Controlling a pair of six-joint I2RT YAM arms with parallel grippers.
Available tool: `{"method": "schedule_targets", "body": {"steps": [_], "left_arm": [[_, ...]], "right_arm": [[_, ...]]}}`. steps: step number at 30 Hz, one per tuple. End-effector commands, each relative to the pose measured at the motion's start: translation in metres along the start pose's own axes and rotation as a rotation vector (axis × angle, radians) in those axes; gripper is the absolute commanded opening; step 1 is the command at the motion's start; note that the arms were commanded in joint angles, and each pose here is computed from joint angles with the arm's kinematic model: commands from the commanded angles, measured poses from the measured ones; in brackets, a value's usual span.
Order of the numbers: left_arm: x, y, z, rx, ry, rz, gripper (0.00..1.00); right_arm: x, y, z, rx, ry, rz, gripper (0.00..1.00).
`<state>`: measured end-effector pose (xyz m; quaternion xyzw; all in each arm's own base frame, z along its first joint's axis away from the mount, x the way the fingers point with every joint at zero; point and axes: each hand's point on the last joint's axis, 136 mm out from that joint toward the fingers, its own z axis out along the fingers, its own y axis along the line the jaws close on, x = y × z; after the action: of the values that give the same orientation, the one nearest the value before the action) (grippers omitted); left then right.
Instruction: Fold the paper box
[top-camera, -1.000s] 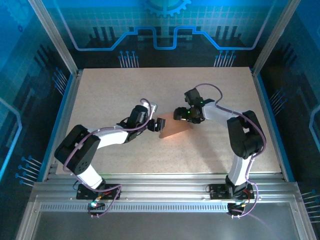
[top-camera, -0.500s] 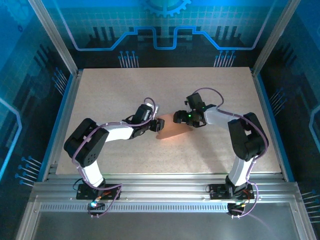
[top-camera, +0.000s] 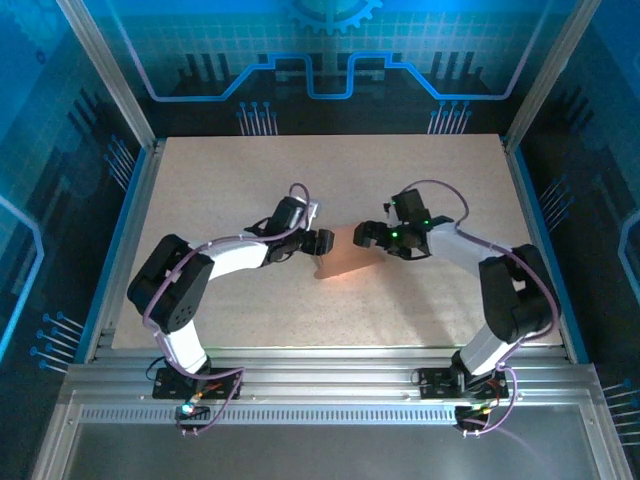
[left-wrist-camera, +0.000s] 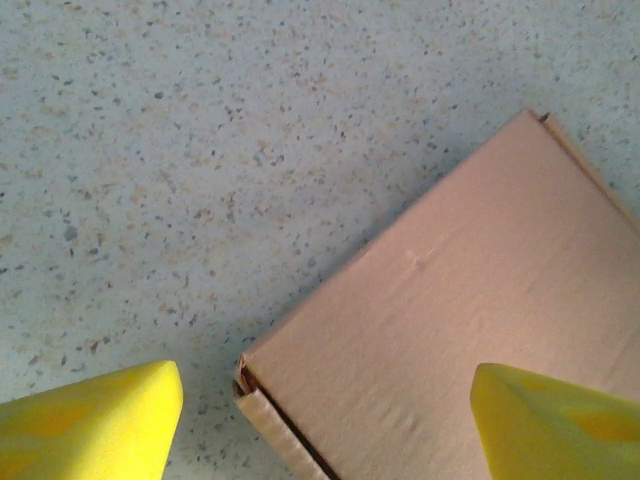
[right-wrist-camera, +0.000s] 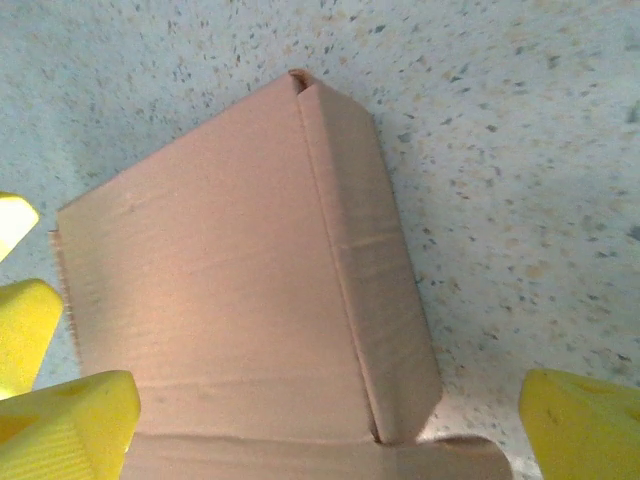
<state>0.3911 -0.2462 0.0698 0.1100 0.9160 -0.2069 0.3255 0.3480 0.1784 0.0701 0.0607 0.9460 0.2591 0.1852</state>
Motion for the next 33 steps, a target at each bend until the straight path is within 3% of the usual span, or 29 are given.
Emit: {"method": "schedule_targets", "body": {"steps": [1, 8, 10, 14, 22, 33], "left_arm": [[0.010, -0.002, 0.007, 0.063, 0.126, -0.038, 0.77], [0.020, 0.004, 0.021, 0.104, 0.227, -0.078, 0.63], [0.018, 0.007, 0.022, 0.096, 0.223, -0.093, 0.55], [0.015, 0.011, 0.024, 0.101, 0.236, -0.124, 0.52], [0.019, 0.023, 0.033, 0.114, 0.367, -0.198, 0.48], [0.019, 0.042, 0.041, 0.192, 0.450, -0.440, 0.41]], "right_arm": [[0.014, -0.005, 0.000, -0.092, 0.040, 0.075, 0.98], [0.022, -0.009, 0.002, -0.147, 0.058, 0.112, 0.97], [0.023, -0.009, 0.003, -0.154, 0.060, 0.108, 0.96], [0.023, -0.004, 0.003, -0.184, 0.066, 0.108, 0.95], [0.018, 0.001, -0.004, -0.216, 0.041, 0.109, 0.95], [0.014, 0.002, -0.019, -0.223, -0.087, 0.231, 0.98]]}}
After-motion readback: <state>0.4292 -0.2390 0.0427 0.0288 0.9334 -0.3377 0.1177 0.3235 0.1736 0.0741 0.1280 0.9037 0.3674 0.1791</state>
